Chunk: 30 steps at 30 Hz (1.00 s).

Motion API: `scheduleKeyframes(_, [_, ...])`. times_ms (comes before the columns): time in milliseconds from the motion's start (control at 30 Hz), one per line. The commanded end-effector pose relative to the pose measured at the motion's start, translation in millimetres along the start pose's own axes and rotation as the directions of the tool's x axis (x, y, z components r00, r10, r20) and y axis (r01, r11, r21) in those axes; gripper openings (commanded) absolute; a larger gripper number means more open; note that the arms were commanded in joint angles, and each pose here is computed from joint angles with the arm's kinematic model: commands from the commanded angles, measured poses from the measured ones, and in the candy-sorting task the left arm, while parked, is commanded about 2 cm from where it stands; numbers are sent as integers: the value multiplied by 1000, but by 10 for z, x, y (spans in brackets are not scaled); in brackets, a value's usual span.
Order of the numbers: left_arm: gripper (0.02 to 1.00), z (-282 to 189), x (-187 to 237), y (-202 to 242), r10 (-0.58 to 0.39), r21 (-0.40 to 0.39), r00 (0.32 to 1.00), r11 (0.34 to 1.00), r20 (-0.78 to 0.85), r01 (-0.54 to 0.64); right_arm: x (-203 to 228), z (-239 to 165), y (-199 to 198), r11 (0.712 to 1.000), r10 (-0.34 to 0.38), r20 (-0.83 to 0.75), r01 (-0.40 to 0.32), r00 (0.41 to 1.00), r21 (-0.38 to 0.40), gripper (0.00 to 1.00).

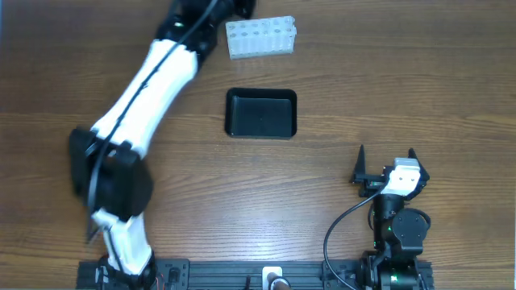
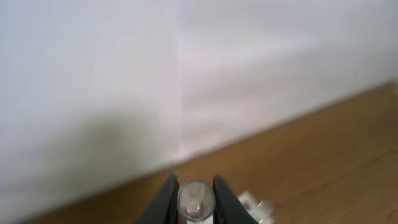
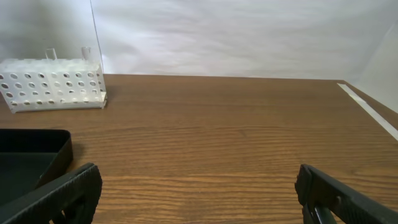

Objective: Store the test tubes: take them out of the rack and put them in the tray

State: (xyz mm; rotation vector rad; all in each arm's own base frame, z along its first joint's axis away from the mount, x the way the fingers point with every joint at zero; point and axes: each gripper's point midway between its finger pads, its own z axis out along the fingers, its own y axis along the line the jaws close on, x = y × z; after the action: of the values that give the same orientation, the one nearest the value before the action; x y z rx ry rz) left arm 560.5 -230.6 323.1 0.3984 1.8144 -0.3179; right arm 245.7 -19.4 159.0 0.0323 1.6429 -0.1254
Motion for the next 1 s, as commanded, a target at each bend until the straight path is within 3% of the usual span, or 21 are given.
scheduleKeyframes(33, [91,-617,-520,-59,7,-8,999,1000,45,-6,11,-2,-24,1000,-4,2,4,1000,13,993])
scheduleKeyframes(167, [82,-840,-168,-132,-110,-58,985,993,-131,103,11,-2,-24,1000,-4,2,4,1000,13,993])
scheduleKeyframes(333, [66,-941,670,-226,-316,-275,869,936,-380,220,11,-2,-24,1000,-4,2,4,1000,13,991])
scheduleKeyframes(500, [58,-915,1389,-336,-430,-461,753,867,-497,191,11,-2,-24,1000,-4,2,4,1000,13,989])
scheduleKeyframes(700, [60,-709,1863,-412,-495,-522,682,831,-539,191,11,-2,-24,1000,-4,2,4,1000,13,993])
scheduleKeyframes(1000, [66,-462,2420,-417,-492,-543,626,830,-605,128,11,-2,-24,1000,-4,2,4,1000,13,991])
